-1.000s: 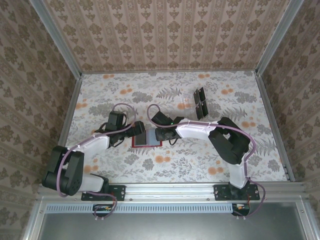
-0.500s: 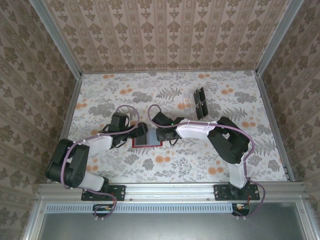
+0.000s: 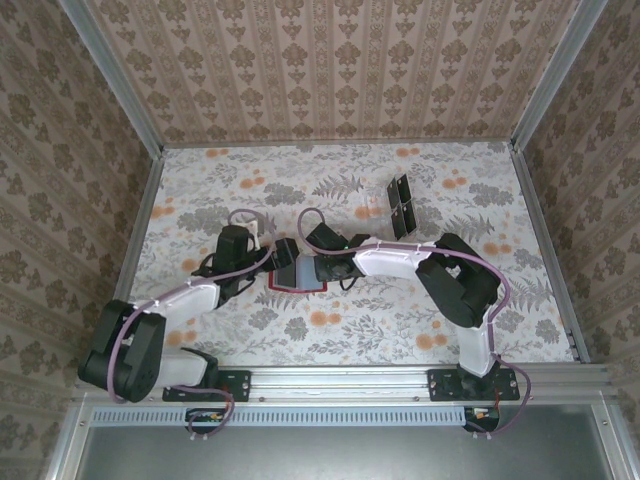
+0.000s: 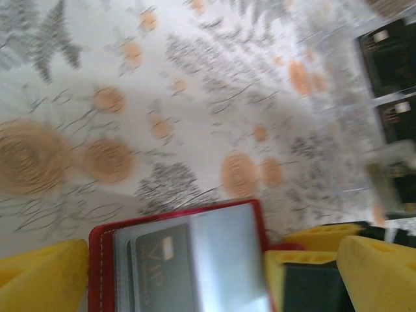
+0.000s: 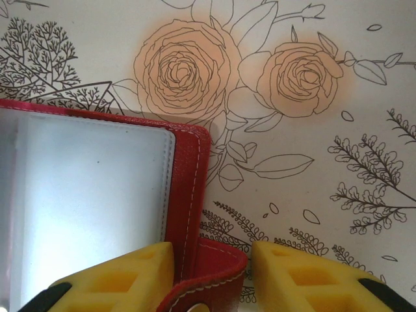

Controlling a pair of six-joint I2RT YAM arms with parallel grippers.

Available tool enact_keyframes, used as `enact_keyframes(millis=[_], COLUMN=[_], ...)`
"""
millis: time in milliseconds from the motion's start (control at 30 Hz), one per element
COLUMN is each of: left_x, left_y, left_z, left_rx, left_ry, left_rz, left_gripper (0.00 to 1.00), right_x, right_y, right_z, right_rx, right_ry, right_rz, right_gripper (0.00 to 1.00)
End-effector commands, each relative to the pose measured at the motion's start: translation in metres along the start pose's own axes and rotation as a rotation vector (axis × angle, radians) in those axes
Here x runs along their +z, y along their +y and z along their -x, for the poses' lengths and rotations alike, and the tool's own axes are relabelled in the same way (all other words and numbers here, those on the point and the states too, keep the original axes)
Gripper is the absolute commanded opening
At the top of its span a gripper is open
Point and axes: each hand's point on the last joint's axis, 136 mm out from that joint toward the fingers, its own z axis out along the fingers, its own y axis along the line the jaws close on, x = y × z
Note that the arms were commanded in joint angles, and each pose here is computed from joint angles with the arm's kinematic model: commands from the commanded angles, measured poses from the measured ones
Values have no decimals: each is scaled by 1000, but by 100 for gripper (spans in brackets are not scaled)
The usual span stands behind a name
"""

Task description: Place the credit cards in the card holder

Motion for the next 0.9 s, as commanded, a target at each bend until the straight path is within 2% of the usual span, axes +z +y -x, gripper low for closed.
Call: enact_keyframes(millis=[0,233,600,733,867], left_x=[-4,-1,10,8,1], left_y=[-24,-48,-75,-63,-46], left_z=[8,4,-9,-7,3], left_rx=[-16,0,18,41,57], left_ry=[-42,-37,-8,-34,-57], left_rz=[-99,-148,-200,-122,-30], left_gripper=[100,100,100,100,100], right_x=[13,-15,-51,-57,-55], right_y=[-5,-10,-63,-58,-38], right_z=[-10,16,31,27,13], right_rx=[36,120,280,267,204], right_ry=[32,-42,-133,-127,-92], right_rz=[26,116,90,123,137], right_gripper=[39,54,59,59,63])
